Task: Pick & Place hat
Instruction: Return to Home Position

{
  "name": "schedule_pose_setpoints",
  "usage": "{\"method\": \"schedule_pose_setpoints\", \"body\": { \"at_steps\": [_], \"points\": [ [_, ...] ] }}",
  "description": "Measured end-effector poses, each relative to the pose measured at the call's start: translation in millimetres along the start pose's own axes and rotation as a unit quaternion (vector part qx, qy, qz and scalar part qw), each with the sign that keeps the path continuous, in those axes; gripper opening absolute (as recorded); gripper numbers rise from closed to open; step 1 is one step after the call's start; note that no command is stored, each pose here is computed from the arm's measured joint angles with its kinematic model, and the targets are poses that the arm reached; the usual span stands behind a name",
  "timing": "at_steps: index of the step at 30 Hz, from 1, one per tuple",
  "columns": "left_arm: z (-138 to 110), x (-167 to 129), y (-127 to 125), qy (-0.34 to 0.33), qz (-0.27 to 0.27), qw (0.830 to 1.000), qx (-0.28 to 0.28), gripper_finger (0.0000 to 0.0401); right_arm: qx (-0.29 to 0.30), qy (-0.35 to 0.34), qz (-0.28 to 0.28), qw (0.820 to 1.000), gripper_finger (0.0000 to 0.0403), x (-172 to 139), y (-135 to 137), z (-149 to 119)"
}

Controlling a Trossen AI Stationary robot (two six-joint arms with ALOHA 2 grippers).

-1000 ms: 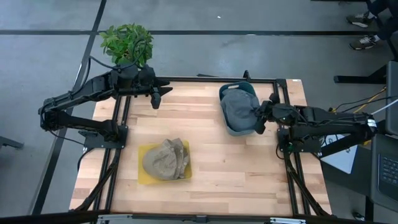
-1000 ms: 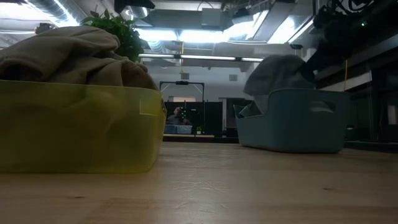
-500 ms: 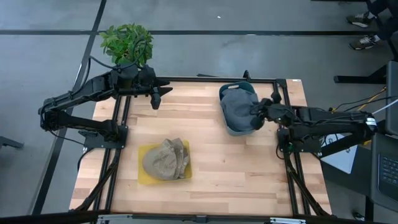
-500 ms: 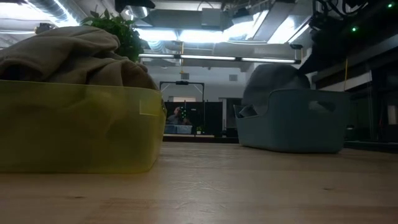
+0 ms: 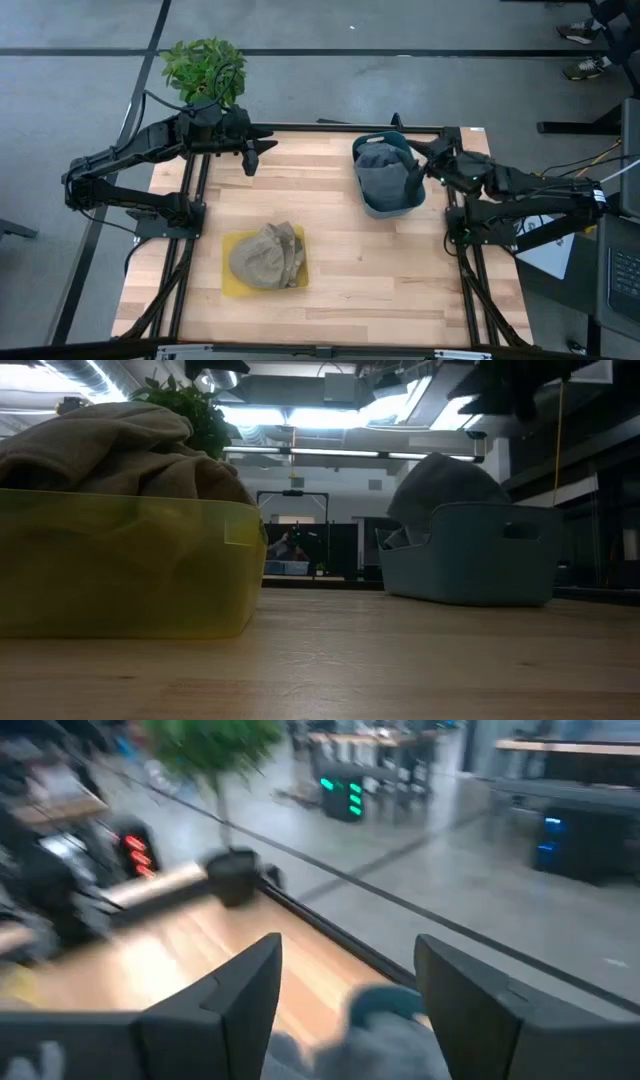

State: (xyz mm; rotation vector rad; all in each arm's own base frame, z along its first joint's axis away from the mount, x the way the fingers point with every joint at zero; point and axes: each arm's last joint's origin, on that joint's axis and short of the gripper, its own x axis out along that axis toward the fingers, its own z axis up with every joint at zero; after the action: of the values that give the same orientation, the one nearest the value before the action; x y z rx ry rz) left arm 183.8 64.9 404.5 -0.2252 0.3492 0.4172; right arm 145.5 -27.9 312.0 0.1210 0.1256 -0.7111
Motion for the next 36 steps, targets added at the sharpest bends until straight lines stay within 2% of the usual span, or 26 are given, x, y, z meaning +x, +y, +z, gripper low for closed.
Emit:
{"method": "schedule_pose_setpoints", "body": {
  "at_steps": [4, 12, 16, 18, 20, 22, 23, 28, 31, 36],
  "points": [
    [0.0, 0.0, 0.0, 0.0, 0.0, 1.0, 0.0, 0.0143, 0.038, -0.028, 0.04, 0.998, 0.0213, 0.8, 4.2, 8.6],
    [1.6, 0.1, -0.3, -0.008, -0.001, 1.0, -0.002, 0.0144, 0.056, -0.038, 0.056, 0.996, 0.0207, 0.5, 5.4, 11.3],
    [4.7, 0.0, -1.2, -0.024, -0.006, 0.999, -0.026, 0.0144, 0.056, -0.04, 0.07, 0.995, 0.0207, 0.3, 6.2, 12.1],
    [5.7, -0.1, -1.8, -0.029, -0.013, 0.999, -0.011, 0.0143, 0.006, -0.035, 0.111, 0.993, 0.0207, -0.1, 8.6, 11.1],
    [4.0, -0.3, -3.8, -0.015, -0.052, 0.999, -0.003, 0.0144, -0.034, -0.029, 0.195, 0.98, 0.0207, -2.4, 12.4, 9.1],
    [-0.4, -3.2, -5.6, 0.01, -0.094, 0.995, 0.014, 0.0144, -0.043, -0.019, 0.262, 0.964, 0.0207, -4.8, 14.6, 2.6],
    [-2.1, -5.7, -6.1, 0.018, -0.107, 0.994, 0.02, 0.0143, -0.042, -0.015, 0.279, 0.959, 0.0207, -5.6, 14.4, -2.2],
    [-14.1, -12.4, -3.4, 0.026, -0.106, 0.994, 0.024, 0.0143, -0.015, 0.004, 0.292, 0.956, 0.0207, -2.2, 10.8, -40.5],
    [-19.2, -20.7, -3.1, 0.01, -0.124, 0.992, 0.025, 0.0143, -0.02, -0.051, 0.302, 0.952, 0.0207, -1.5, 9.1, -54.2],
    [-27.3, -28.7, -3.4, -0.018, -0.17, 0.985, 0.011, 0.0143, -0.027, -0.121, 0.335, 0.934, 0.0207, -5.7, 2.9, -83.3]
  ]
}}
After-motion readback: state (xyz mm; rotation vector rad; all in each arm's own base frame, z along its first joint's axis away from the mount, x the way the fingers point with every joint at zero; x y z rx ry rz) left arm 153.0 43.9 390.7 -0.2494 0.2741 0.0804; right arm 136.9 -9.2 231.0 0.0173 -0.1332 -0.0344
